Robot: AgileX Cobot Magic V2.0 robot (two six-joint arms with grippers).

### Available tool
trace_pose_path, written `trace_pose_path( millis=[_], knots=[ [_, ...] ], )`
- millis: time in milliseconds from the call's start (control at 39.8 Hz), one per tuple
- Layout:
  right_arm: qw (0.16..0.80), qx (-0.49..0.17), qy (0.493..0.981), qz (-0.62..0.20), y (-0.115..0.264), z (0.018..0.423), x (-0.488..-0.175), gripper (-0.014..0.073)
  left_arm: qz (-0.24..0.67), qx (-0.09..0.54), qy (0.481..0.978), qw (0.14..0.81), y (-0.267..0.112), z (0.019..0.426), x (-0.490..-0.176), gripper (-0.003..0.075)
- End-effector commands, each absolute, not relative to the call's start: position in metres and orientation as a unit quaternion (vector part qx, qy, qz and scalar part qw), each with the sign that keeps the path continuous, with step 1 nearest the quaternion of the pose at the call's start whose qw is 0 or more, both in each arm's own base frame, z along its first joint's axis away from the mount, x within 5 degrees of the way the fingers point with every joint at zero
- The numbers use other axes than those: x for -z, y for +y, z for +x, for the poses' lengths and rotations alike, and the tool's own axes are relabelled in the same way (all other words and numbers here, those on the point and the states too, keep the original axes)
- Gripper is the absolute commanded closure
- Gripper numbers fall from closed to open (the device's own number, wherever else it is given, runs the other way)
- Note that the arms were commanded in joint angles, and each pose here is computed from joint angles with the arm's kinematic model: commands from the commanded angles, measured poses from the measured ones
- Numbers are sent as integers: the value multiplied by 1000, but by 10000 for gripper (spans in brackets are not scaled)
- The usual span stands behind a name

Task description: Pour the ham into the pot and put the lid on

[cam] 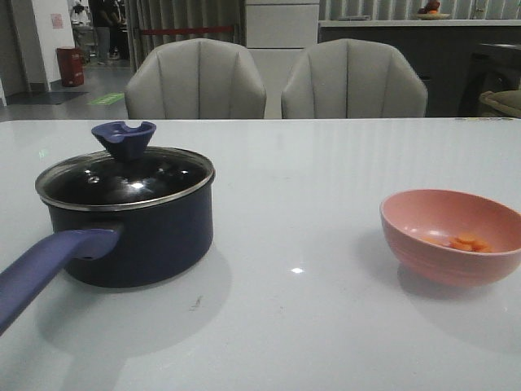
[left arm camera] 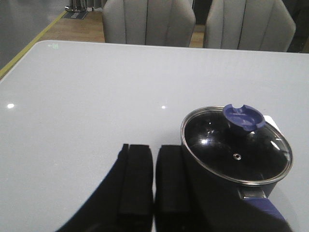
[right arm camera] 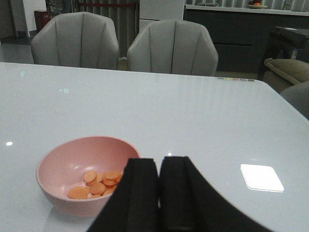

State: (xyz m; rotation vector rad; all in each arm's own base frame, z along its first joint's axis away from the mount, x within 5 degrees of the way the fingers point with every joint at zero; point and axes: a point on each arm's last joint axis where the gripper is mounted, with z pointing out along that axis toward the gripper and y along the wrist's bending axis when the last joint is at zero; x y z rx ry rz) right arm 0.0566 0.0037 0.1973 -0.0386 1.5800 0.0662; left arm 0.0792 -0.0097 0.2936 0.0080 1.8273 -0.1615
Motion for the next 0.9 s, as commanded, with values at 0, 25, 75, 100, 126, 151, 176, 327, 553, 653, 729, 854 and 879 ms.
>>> trace_pose_path(
  millis=[0, 25, 75, 100, 126, 151, 176, 327, 553, 653, 729, 854, 879],
  knots=[
    [740, -23, 672, -22, 3, 55, -207, 447, 3, 76, 772, 631, -11, 85, -308, 528],
    [740, -23, 672, -22, 3, 55, -207, 447, 3, 76, 774, 629, -11, 86, -308, 499],
    [740, -23, 672, -22, 3, 55, -207, 447, 3, 76, 777, 625, -11, 87, -307, 416],
    [740, -23, 672, -22, 3, 55, -207, 447, 3, 75, 778, 624, -11, 88, -307, 363],
    [740, -23, 672, -22, 3, 55, -207, 447, 4, 74, 778, 623, -11, 88, -306, 308],
    [740, -23, 672, -22, 3, 55, -207, 447, 4, 74, 779, 622, -11, 89, -306, 270],
    [740, -23, 672, -22, 3, 55, -207, 447, 4, 74, 779, 622, -11, 89, -306, 224],
    [740, -23, 672, -22, 3, 55, -207, 447, 3, 74, 780, 621, -11, 93, -306, 132],
    [740, -23, 672, -22, 3, 55, -207, 447, 1, 75, 773, 630, -11, 96, -308, 135],
    [740, -23, 672, -22, 3, 55, -207, 447, 1, 76, 775, 628, -12, 97, -307, 134],
    [740, -23, 672, -22, 3, 55, -207, 447, 3, 71, 778, 624, -12, 101, -308, 134],
    [740, -23, 672, -22, 3, 55, -207, 447, 5, 69, 802, 594, -13, 117, -318, 134],
    [740, -23, 672, -22, 3, 55, -207, 447, 5, 69, 807, 586, -14, 121, -322, 134]
  ],
)
